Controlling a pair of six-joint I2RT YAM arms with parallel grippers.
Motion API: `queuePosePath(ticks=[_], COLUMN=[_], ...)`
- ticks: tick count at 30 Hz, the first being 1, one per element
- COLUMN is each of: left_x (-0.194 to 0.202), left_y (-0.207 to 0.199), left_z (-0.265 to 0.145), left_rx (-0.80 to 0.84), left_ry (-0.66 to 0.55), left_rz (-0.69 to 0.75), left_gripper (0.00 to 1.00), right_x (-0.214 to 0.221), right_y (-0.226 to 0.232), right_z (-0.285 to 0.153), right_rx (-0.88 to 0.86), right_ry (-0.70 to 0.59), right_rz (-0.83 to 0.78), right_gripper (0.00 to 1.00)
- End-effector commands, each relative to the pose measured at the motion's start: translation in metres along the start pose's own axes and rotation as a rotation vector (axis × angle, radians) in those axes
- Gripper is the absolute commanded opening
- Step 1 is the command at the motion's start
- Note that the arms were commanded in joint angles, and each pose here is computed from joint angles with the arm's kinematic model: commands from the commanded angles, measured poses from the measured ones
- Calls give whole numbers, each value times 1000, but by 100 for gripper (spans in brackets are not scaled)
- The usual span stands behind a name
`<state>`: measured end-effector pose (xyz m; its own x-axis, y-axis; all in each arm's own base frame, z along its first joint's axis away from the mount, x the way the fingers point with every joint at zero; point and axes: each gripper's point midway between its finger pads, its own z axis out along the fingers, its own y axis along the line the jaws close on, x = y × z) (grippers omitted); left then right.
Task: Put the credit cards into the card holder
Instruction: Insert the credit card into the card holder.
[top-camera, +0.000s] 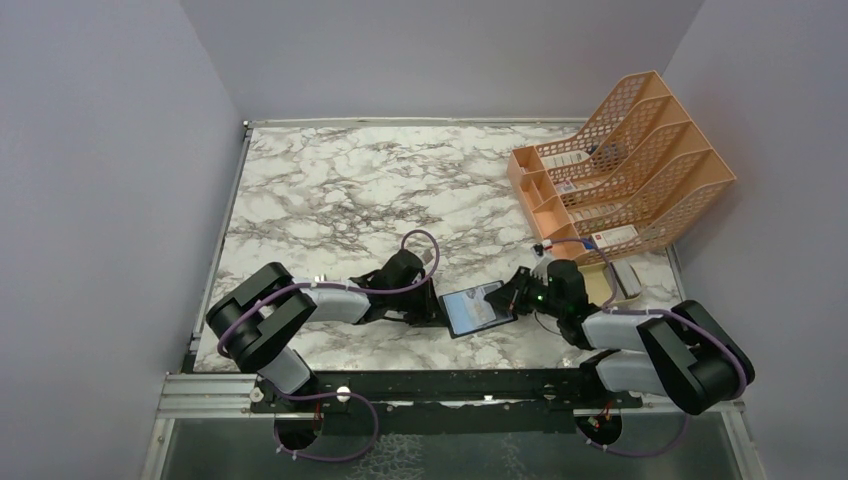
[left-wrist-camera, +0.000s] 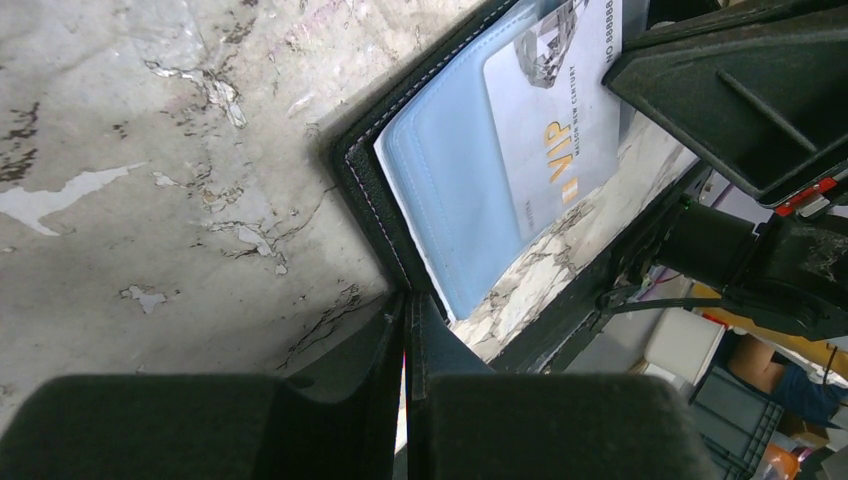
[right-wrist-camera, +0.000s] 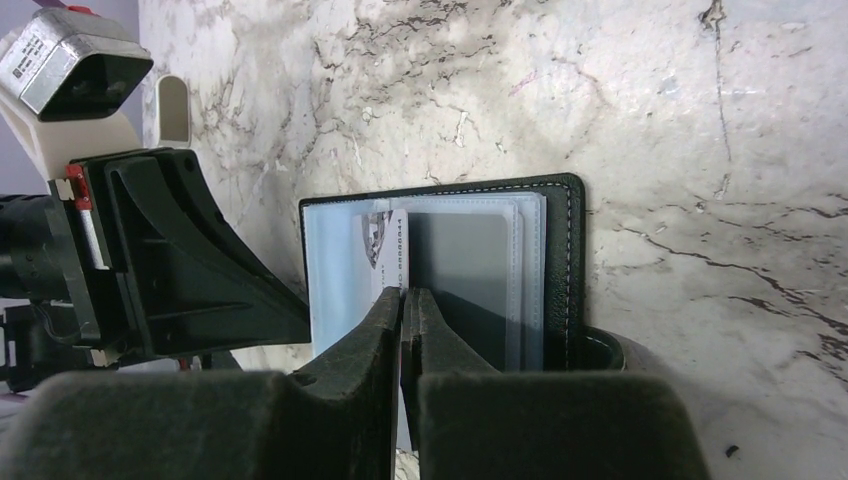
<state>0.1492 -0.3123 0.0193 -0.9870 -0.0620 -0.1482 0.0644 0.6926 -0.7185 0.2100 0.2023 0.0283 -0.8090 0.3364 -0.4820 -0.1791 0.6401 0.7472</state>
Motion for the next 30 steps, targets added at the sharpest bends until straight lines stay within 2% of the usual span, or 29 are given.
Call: queuePosePath(ticks=[1,6,12,16,30], left_x=[2,2,-3,-3,-9], left_y=[-3,-4,-5,-6,-5], left_z=[3,1,-1,3,-1], left_rx=[11,13,11,16,4], left_ry=[11,5,-16,-12,-36], left_rz=[4,5,16,20,37], left_gripper=[7,8,9,8,8], right_x=[7,0,-6,-3,20], right_y=[-2,-3,3,4,17], right_z=[2,-3,-13,-15,-1], right_rx=[15,86,119,116,33], right_ry=[26,58,96,116,197], right_rz=[19,-31,-116,-132,-116], right_gripper=[9,32,43,47,47])
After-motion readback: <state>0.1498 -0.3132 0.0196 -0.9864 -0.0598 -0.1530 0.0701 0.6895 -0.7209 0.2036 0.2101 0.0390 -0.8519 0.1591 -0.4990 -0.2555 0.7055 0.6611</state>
